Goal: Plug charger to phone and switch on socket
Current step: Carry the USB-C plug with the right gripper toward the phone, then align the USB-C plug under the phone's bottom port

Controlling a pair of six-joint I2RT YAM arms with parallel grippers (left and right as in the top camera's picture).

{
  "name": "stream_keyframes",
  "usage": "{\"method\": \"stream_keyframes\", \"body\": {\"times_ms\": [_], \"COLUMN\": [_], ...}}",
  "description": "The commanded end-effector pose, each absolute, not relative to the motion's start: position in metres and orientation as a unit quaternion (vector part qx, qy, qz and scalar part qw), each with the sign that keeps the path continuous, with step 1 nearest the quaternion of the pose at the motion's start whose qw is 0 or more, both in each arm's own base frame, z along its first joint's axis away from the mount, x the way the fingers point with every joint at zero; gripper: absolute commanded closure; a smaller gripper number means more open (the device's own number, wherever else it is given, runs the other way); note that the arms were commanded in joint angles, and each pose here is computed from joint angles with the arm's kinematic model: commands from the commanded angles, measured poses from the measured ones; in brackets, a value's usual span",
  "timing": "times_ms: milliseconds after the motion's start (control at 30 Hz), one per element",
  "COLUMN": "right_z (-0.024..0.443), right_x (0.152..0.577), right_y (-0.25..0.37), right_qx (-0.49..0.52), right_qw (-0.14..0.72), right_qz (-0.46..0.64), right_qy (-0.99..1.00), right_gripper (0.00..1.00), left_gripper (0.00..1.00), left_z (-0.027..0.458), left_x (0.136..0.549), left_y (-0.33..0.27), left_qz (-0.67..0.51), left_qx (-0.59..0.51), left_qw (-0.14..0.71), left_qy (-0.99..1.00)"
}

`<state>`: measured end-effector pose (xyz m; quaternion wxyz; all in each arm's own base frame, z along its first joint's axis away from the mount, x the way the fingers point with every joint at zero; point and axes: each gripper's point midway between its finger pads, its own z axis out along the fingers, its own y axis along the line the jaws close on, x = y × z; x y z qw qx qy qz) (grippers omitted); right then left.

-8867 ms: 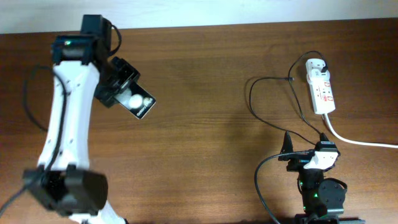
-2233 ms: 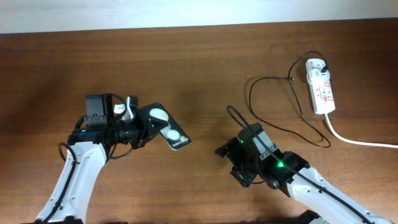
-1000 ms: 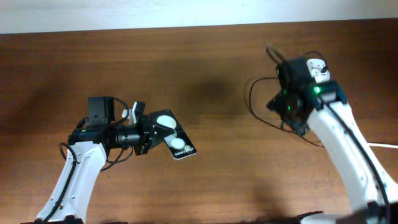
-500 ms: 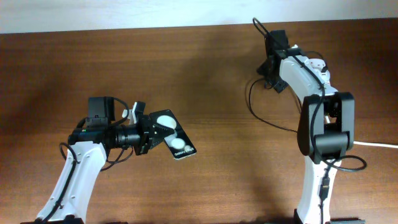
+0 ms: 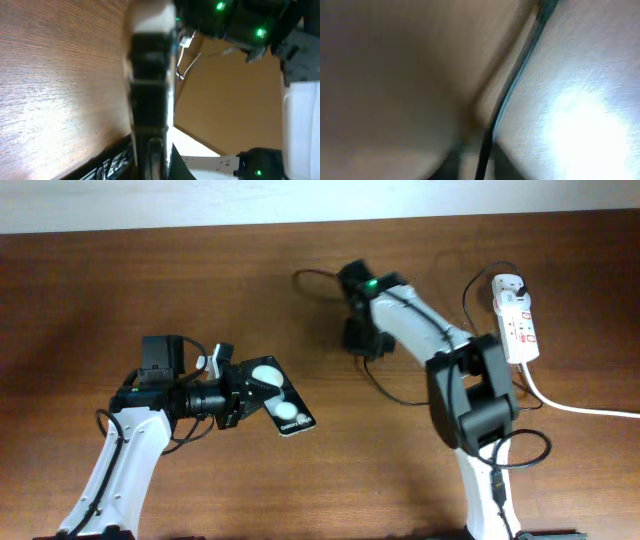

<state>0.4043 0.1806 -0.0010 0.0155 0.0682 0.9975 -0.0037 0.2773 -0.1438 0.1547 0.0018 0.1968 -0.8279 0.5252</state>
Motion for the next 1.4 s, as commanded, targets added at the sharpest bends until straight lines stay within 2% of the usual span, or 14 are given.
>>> {"method": "stream_keyframes", "body": {"times_ms": [0,67,167,267,300,467,700,800,833,900,1000,1167,1300,1367], "right_z": [-0.015,-0.004,-0.002,-0.01,-0.014,-0.03,-0.034,-0.034,-0.035,-0.028,0.038,0.219,0.284,0.288], "right_x": [0.39,0.416,0.444,0.465,0.466,0.45,0.464,0.462,0.459,0.459,0.452,0.347,0.268,0.231], "right_y": [0.181,0.147,0.125,0.11,0.109,0.122,0.127,0.126,0.125,0.125,0.125,0.139,0.126,0.118], "right_qx": [0.019,0.025,0.066,0.126,0.146,0.147,0.155,0.157,0.156,0.151,0.13,-0.021,-0.049,-0.053], "right_qw": [0.032,0.101,0.135,0.124,0.103,0.065,0.089,0.085,0.079,0.082,0.102,0.121,0.156,0.171], "right_qz": [-0.093,-0.186,-0.177,-0.081,-0.032,-0.022,-0.009,-0.01,-0.013,-0.012,0.008,0.15,0.179,0.19], "right_qy": [0.995,0.977,0.973,0.981,0.983,0.987,0.984,0.984,0.984,0.985,0.986,0.981,0.97,0.965], "right_gripper": [0.27,0.05,0.04,0.24,0.38,0.47,0.72,0.87,0.96,0.96,0.96,0.96,0.96,0.96], "left_gripper": [1.0,1.0,1.0,1.0,1.0,1.0,1.0,1.0,1.0,1.0,1.0,1.0,1.0,1.0], "left_z": [0.161,0.16,0.159,0.159,0.159,0.159,0.159,0.159,0.159,0.158,0.156,0.183,0.2,0.202], "left_x": [0.278,0.279,0.279,0.279,0.279,0.279,0.279,0.279,0.279,0.279,0.28,0.292,0.309,0.324], "left_y": [-0.145,-0.144,-0.144,-0.144,-0.144,-0.144,-0.144,-0.144,-0.144,-0.143,-0.142,-0.151,-0.157,-0.159], "left_qz": [0.537,0.532,0.53,0.531,0.53,0.531,0.531,0.531,0.531,0.526,0.522,0.575,0.621,0.649], "left_qx": [0.183,0.185,0.186,0.186,0.186,0.186,0.186,0.186,0.186,0.188,0.19,0.095,0.056,0.051], "left_qw": [-0.004,-0.006,-0.007,-0.007,-0.007,-0.007,-0.006,-0.006,-0.006,-0.008,-0.011,-0.072,-0.092,-0.082], "left_qy": [-0.824,-0.826,-0.827,-0.827,-0.827,-0.827,-0.827,-0.827,-0.827,-0.829,-0.832,-0.809,-0.776,-0.755]}}
